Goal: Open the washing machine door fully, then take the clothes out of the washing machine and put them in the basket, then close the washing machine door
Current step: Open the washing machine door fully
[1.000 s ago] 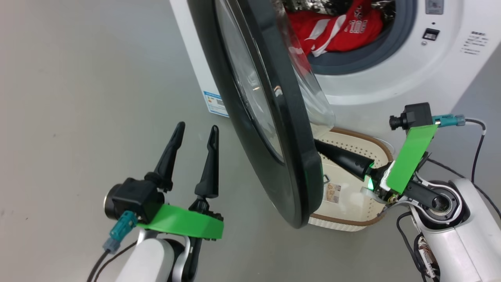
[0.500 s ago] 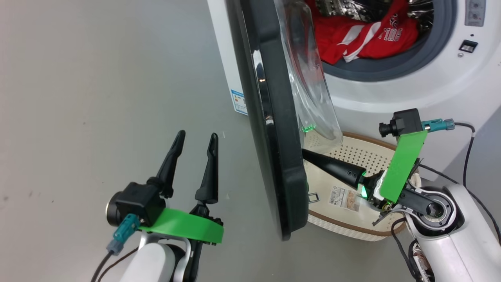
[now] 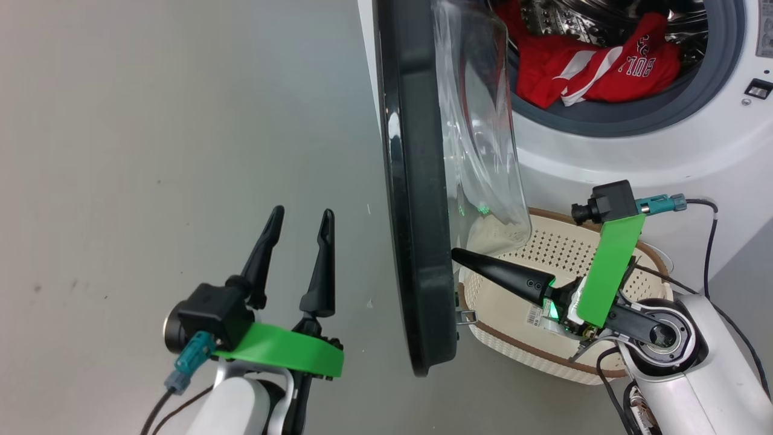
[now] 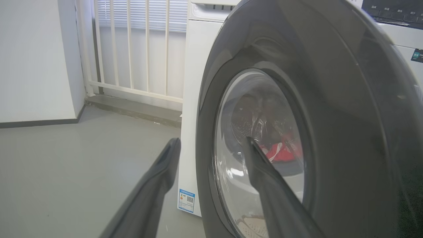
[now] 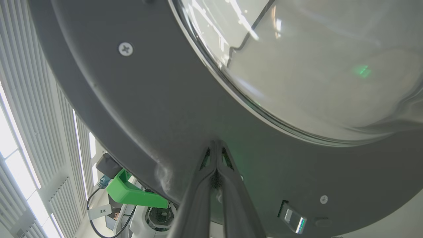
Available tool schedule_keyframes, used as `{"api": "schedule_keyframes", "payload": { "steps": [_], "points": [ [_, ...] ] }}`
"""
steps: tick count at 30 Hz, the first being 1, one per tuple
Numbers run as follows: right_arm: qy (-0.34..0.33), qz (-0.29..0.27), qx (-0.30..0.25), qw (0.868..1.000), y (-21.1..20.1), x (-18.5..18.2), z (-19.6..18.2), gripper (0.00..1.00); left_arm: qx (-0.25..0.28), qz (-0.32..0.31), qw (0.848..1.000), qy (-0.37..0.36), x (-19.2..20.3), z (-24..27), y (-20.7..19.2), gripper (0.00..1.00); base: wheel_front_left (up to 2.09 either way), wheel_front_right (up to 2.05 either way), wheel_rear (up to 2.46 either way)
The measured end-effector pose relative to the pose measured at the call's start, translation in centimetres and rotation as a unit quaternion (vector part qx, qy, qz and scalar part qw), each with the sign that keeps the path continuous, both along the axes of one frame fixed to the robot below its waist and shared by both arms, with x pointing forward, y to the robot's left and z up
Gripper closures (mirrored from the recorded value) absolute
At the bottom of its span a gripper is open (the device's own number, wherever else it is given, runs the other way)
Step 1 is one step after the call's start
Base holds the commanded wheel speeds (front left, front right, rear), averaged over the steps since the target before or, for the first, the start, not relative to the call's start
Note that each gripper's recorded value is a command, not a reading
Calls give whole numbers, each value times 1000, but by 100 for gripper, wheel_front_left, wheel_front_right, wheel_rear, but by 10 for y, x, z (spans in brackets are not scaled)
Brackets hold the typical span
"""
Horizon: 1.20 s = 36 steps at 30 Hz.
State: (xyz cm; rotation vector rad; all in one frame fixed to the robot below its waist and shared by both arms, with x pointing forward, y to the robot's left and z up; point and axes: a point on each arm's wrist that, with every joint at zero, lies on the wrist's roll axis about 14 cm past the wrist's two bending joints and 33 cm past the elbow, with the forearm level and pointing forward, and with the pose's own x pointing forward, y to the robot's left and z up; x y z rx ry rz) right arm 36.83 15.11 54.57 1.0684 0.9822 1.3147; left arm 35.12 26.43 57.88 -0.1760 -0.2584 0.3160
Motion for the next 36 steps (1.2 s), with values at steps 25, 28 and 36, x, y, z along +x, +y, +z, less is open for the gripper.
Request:
{"api": "schedule_keyframes", "payload": {
  "steps": [25,28,36],
  "points": [
    [-21,5,-2,1000,16,-5,3,100,-9,21,1000,9,-8,-9,9,0,0,0,0],
    [-52,-27,-4,998,15,3,9,21,-9,20,1000,8,-8,-8,8,0,0,0,0],
    [-211,-137,-57,966,3,32,19,0,-14,17,1000,7,-9,-9,7,0,0,0,0]
  ]
}}
